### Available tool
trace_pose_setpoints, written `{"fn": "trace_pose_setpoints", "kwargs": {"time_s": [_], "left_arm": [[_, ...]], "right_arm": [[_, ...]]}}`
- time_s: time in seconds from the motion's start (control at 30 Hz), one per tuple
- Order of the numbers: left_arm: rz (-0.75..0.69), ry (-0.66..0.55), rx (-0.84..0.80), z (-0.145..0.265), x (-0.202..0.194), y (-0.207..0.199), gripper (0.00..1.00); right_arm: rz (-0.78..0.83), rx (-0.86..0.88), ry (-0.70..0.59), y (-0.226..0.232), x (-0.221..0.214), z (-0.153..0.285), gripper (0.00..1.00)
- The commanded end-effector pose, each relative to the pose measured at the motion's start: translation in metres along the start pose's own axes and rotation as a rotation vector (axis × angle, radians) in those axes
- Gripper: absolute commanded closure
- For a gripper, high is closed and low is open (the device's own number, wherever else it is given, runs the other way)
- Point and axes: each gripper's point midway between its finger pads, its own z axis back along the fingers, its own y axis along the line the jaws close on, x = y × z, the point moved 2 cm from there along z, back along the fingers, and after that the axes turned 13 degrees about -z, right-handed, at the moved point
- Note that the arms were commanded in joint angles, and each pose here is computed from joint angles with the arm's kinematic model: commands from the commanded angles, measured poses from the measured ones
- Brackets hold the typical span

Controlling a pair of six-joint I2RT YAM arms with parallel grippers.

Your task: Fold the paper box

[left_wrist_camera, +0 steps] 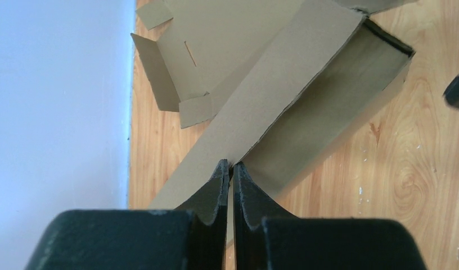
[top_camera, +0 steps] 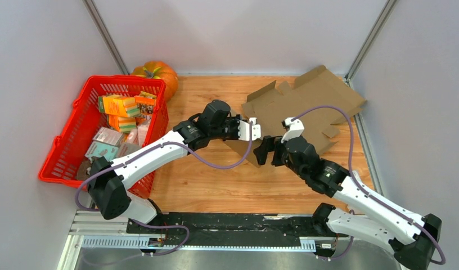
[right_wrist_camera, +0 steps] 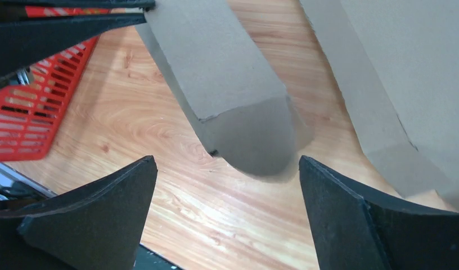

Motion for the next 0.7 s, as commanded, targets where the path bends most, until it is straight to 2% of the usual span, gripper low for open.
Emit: {"fn": "trace_pose_setpoints", "kwargs": {"time_s": [0.0,0.1,0.27,0.37,0.47,0.57,0.6,0.67], "left_arm": [[0.077,-0.035,0.004,0.000,0.013,0.006,0.93],[0.085,-0.032,0.001,0.000,0.011,0.004,0.93],[0.082,-0.029,0.002,0.003,0.013,0.008,0.93],[0.067,-0.023,-0.005,0.004,0.013,0.010,0.93],[0.058,-0.017,-0.013,0.005,0.014,0.012,0.93],[0.060,-0.023,-0.012,0.005,0.016,0.014,0.93],[0.059,-0.027,-0.007,0.005,0.018,0.017,0.93],[0.062,-0.023,-0.024,0.002,0.017,0.015,0.93]], "right_arm": [[-0.118,-0.155,0.088,-0.010,0.001,0.026,0.07],[-0.072,-0.165,0.077,-0.005,0.009,0.017,0.17],[0.079,-0.199,0.095,-0.003,0.021,0.012,0.16],[0.125,-0.256,0.046,-0.010,0.031,0.009,0.17],[0.167,-0.258,-0.002,-0.008,0.044,0.006,0.25],[0.216,-0.286,-0.003,-0.009,0.049,0.001,0.39],[0.232,-0.296,-0.009,-0.009,0.051,0.000,0.47],[0.241,-0.297,-0.011,-0.008,0.052,-0.003,0.52]]}}
